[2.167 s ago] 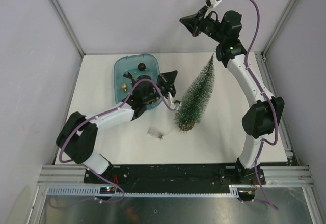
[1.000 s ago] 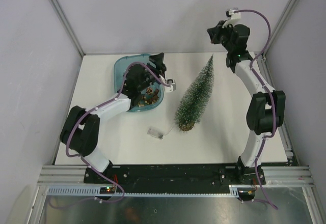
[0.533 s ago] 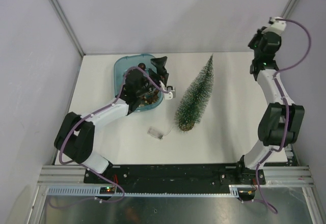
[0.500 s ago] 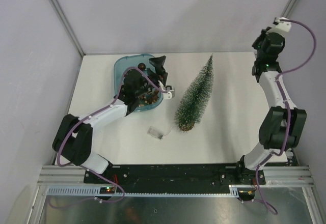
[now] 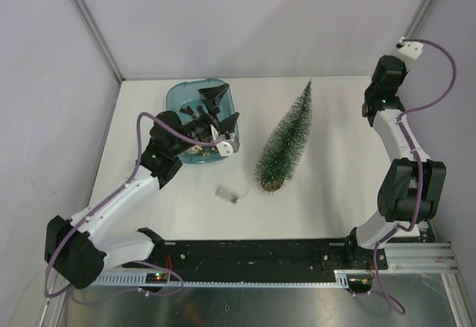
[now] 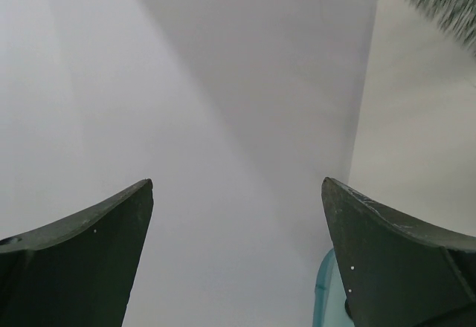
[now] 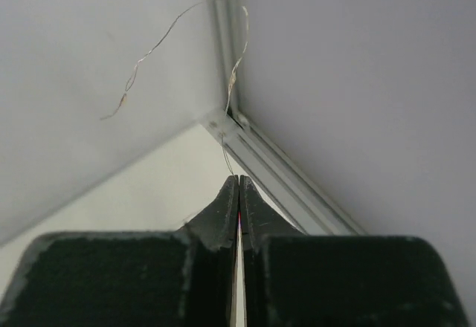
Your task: Decorate the small christmas tree
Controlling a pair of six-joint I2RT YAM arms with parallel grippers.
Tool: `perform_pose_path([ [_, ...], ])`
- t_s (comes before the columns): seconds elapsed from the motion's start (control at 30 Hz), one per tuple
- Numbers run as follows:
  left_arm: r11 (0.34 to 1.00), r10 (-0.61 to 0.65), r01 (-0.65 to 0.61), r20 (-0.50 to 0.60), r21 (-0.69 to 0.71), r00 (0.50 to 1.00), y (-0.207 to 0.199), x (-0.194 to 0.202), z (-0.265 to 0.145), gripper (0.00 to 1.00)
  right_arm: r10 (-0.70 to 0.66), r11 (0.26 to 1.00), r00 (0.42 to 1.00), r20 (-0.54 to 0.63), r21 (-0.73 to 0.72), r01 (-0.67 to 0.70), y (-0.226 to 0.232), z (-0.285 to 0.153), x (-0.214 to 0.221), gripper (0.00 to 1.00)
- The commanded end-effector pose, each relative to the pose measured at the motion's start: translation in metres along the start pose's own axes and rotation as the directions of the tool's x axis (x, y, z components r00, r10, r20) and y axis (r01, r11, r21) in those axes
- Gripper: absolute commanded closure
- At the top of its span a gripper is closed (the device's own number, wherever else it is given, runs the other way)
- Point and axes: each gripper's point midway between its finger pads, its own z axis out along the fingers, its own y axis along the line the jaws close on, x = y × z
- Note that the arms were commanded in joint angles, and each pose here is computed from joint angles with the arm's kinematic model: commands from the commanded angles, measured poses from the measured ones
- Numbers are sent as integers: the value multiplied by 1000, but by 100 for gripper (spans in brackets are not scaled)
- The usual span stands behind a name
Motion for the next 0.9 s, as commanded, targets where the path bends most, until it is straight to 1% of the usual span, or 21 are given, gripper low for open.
perform_pose_path([
  [0.0, 987, -161, 158, 83, 41, 984, 13, -40, -8, 0, -72, 961, 995, -70, 261, 88, -54, -28, 24, 100],
  [0.1, 974, -222, 217, 92, 58, 971, 17, -55, -12, 0, -45, 931, 998, -53, 360, 61, -86, -60, 23, 100],
  [0.17, 967, -254, 249, 108, 63, 961, 18, -68, -15, 0, -19, 915, 999, -41, 402, 34, -104, -87, 26, 100],
  [0.2, 963, -268, 262, 114, 66, 957, 18, -72, -16, 0, 2, 910, 1000, -17, 414, 5, -111, -102, 19, 100],
  [0.37, 958, -284, 277, 132, 70, 950, 15, -89, -21, 0, 23, 905, 1000, -8, 425, -17, -141, -170, 20, 100],
  [0.43, 954, -298, 292, 129, 65, 946, 16, -91, -22, 0, 72, 911, 997, 13, 406, -71, -150, -200, 15, 100],
  [0.57, 944, -330, 326, 122, 52, 936, 22, -95, -21, 0, 168, 942, 985, 27, 290, -168, -160, -246, 1, 100],
  [0.63, 940, -340, 336, 128, 53, 932, 23, -99, -22, 0, 204, 957, 979, 12, 209, -202, -162, -270, -2, 100],
  [0.7, 939, -344, 340, 134, 54, 929, 23, -102, -24, 0, 213, 970, 976, -49, 133, -205, -162, -291, 6, 100],
  [0.73, 939, -345, 340, 136, 55, 929, 22, -104, -25, 0, 204, 977, 973, -105, 85, -196, -160, -302, 15, 100],
  [0.77, 939, -344, 339, 138, 56, 929, 22, -105, -26, 0, 251, 968, 959, -135, 38, -248, -157, -315, 18, 100],
  [0.8, 939, -343, 339, 139, 53, 929, 22, -107, -27, 0, 287, 954, 949, -130, -48, -295, -151, -328, 9, 100],
  [0.83, 939, -343, 339, 137, 51, 929, 22, -108, -28, 0, 300, 935, 944, -138, -153, -320, -141, -341, 1, 100],
  [0.87, 939, -343, 339, 136, 50, 929, 23, -109, -29, 0, 311, 917, 941, -134, -220, -334, -136, -352, -9, 100],
])
